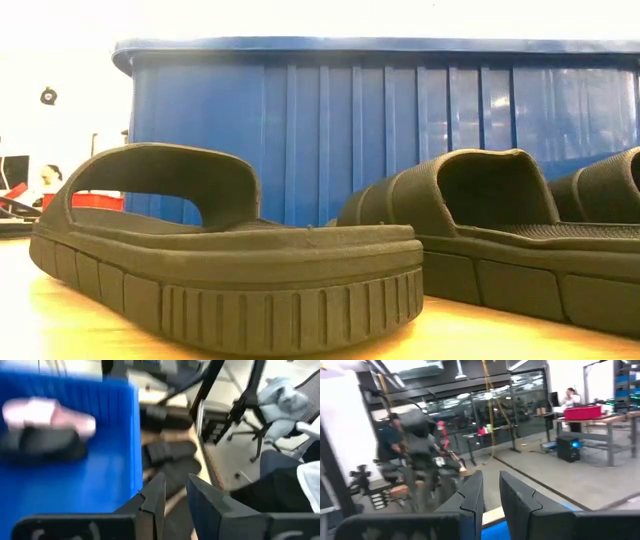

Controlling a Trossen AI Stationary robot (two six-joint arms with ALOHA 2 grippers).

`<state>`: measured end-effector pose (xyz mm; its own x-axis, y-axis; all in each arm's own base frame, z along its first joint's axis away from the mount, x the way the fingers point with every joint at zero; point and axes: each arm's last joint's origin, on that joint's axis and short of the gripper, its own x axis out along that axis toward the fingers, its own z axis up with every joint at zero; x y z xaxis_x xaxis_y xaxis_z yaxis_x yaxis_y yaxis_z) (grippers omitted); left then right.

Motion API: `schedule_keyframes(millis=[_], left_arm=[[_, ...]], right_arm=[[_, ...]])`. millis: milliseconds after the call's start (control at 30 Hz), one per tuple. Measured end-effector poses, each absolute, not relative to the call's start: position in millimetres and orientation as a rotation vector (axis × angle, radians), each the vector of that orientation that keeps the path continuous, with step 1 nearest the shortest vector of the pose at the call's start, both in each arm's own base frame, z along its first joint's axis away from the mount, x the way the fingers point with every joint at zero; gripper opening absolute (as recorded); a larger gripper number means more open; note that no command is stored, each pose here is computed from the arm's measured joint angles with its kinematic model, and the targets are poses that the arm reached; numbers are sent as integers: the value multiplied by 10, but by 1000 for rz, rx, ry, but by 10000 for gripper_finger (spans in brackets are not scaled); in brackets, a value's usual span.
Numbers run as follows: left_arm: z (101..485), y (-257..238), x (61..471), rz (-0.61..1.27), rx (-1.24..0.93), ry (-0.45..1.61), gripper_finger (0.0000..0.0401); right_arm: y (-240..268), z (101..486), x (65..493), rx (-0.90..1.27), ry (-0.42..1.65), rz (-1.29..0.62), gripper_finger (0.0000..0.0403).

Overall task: Pick and place slides into bin
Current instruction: Put the black slide into the blue bin

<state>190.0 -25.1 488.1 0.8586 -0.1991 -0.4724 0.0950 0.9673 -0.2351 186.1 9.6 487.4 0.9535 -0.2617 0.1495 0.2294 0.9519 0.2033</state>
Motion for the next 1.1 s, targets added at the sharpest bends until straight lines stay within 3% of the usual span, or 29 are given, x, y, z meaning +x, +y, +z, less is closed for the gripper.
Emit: schedule_keyframes(millis=[267,367,667,800,1100], left_arm=[[4111,-280,1963,-128,-231,737,56],[3898,-321,1997,-173,-222,761,41],[3519,-425,2072,-389,-523,924,13],[3581,-443,2139,-438,-491,798,13],[4026,-504,2097,-596,-325,332,22]], right_arm=[[219,5104,1919,169,-213,42,54],[229,5198,1949,157,-231,63,54],[259,5305,2119,43,-238,79,54],[304,5347,2249,-112,-249,157,54],[335,5459,2441,-174,-239,168,54]])
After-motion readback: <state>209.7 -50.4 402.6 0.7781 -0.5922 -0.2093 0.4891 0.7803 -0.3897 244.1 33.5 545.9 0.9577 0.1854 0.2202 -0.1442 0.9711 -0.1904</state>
